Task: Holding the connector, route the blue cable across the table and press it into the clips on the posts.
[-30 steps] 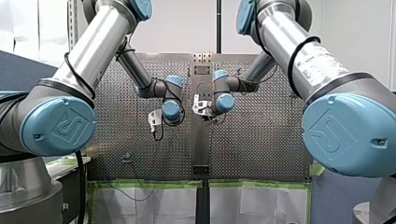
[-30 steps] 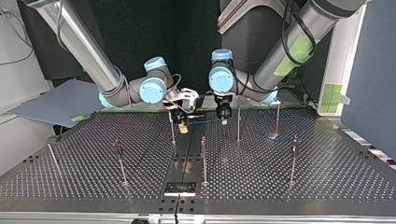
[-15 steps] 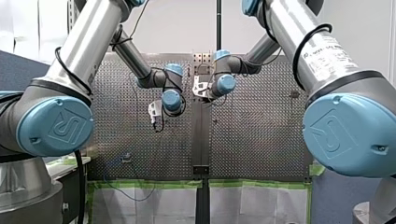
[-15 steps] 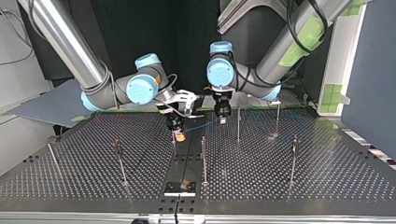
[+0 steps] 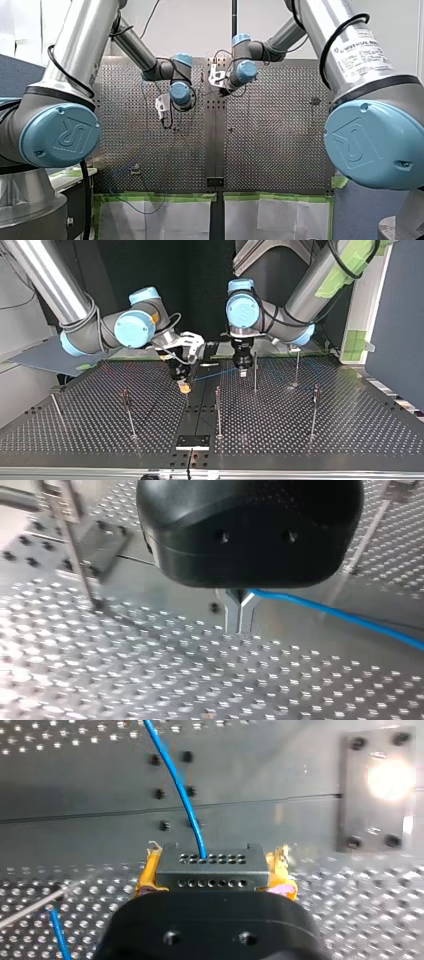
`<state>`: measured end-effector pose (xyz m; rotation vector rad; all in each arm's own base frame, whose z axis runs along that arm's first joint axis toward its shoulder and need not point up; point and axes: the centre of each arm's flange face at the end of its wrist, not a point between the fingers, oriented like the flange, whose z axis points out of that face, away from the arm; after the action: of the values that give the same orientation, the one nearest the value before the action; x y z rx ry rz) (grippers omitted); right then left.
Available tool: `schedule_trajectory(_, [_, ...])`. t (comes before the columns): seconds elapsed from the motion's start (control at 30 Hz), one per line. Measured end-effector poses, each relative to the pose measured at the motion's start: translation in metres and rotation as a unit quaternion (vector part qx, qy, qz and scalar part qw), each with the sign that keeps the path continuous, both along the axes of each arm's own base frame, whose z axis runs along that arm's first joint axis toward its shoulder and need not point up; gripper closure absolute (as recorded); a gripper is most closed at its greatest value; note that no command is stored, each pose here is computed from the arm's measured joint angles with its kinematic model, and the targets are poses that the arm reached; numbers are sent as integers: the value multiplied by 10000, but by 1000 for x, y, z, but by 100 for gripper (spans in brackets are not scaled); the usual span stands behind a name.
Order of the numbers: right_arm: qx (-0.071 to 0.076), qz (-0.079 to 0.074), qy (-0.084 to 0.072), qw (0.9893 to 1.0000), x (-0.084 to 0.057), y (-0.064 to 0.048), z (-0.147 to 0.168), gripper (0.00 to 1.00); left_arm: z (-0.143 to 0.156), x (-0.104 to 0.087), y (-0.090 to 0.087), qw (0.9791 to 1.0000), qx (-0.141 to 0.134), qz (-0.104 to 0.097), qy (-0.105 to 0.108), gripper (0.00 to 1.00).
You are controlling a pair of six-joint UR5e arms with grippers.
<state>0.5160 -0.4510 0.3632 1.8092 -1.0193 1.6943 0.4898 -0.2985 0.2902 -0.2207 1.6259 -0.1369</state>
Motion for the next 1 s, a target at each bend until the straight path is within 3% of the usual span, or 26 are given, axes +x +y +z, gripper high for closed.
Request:
schedule_trajectory(0.3, [-146, -7, -171, 9997, -13, 15, 45, 100, 44, -12, 3, 9998, -43, -25, -189, 100])
schedule_trajectory(0.53, [-303, 14, -296, 9991, -21, 26, 76, 100, 91, -17, 1, 9980, -201, -197, -574, 100])
schedule_trajectory(0.77, [-311, 68, -344, 9989, -23, 26, 81, 100, 132, -26, 5, 9949, -319, -371, -879, 100])
schedule_trajectory(1.0, [-288, 93, -371, 9989, -26, 22, 80, 100, 124, -24, 1, 9952, -300, -435, -825, 100])
